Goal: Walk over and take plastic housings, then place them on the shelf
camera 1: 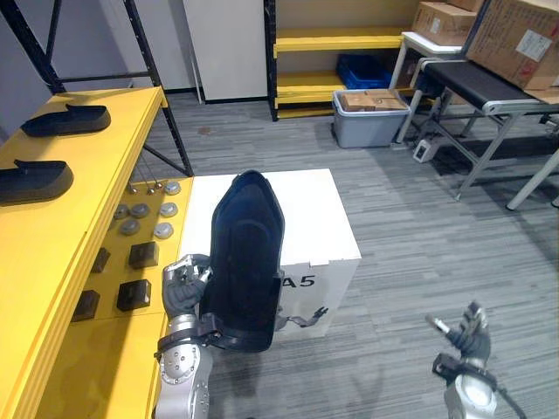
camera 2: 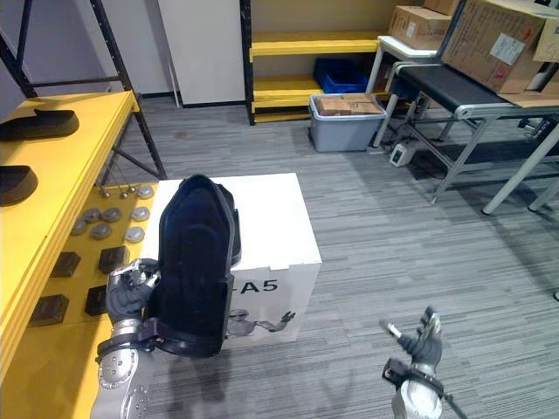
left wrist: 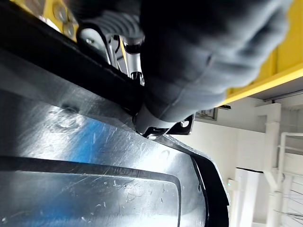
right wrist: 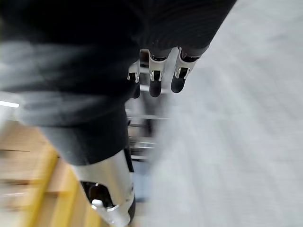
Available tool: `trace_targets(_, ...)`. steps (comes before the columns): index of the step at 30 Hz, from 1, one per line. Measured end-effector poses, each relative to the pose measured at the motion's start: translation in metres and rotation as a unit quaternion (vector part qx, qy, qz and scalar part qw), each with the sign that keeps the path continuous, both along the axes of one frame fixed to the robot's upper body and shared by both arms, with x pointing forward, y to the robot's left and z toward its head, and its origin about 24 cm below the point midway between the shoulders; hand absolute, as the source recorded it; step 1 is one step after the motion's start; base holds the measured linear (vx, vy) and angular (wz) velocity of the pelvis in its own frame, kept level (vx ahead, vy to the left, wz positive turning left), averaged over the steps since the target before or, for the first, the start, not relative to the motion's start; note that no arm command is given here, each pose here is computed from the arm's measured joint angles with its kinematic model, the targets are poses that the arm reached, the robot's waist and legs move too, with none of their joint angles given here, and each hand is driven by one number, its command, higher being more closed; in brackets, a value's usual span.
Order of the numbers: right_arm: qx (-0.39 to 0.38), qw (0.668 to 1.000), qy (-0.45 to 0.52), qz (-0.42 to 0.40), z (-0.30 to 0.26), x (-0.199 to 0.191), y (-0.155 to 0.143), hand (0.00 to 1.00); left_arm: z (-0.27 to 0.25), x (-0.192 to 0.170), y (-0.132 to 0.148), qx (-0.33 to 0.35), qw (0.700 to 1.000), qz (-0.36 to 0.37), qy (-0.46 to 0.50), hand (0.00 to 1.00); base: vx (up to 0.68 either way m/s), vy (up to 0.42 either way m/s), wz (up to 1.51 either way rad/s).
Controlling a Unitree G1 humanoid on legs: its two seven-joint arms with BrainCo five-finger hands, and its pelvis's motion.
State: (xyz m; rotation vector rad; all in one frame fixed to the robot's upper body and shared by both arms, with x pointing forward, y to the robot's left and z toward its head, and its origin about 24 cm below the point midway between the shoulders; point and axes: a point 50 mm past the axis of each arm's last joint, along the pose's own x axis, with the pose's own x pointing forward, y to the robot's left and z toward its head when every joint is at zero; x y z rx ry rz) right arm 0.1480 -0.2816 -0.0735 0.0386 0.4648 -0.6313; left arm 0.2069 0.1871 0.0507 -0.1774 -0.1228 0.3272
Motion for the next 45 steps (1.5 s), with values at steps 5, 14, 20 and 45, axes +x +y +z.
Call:
trace_targets(5, 0.101, 0.986, 0.129, -0.009, -0.053, -0.048, 0.022, 0.00, -0.009, -0.011, 0.000, -0.005, 1.000, -0.007, 0.020, 1.00, -0.02, 0.005, 0.15)
trace_targets(14, 0.125, 0.972, 0.184, 0.080, -0.069, -0.052, 0.062, 0.00, 0.004, -0.018, -0.011, -0.020, 1.000, -0.020, -0.009, 1.00, -0.02, -0.029, 0.80)
trace_targets(20, 0.088, 0.979, 0.155, 0.095, -0.057, -0.022, 0.049, 0.00, 0.007, -0.013, -0.012, -0.025, 0.999, -0.011, -0.018, 1.00, 0.11, 0.018, 1.65)
trace_targets(45, 0.097, 0.972, 0.144, 0.159, -0.055, -0.024, 0.093, 0.00, 0.024, 0.010, -0.054, 0.004, 0.997, -0.051, -0.051, 1.00, 0.20, -0.003, 0.99)
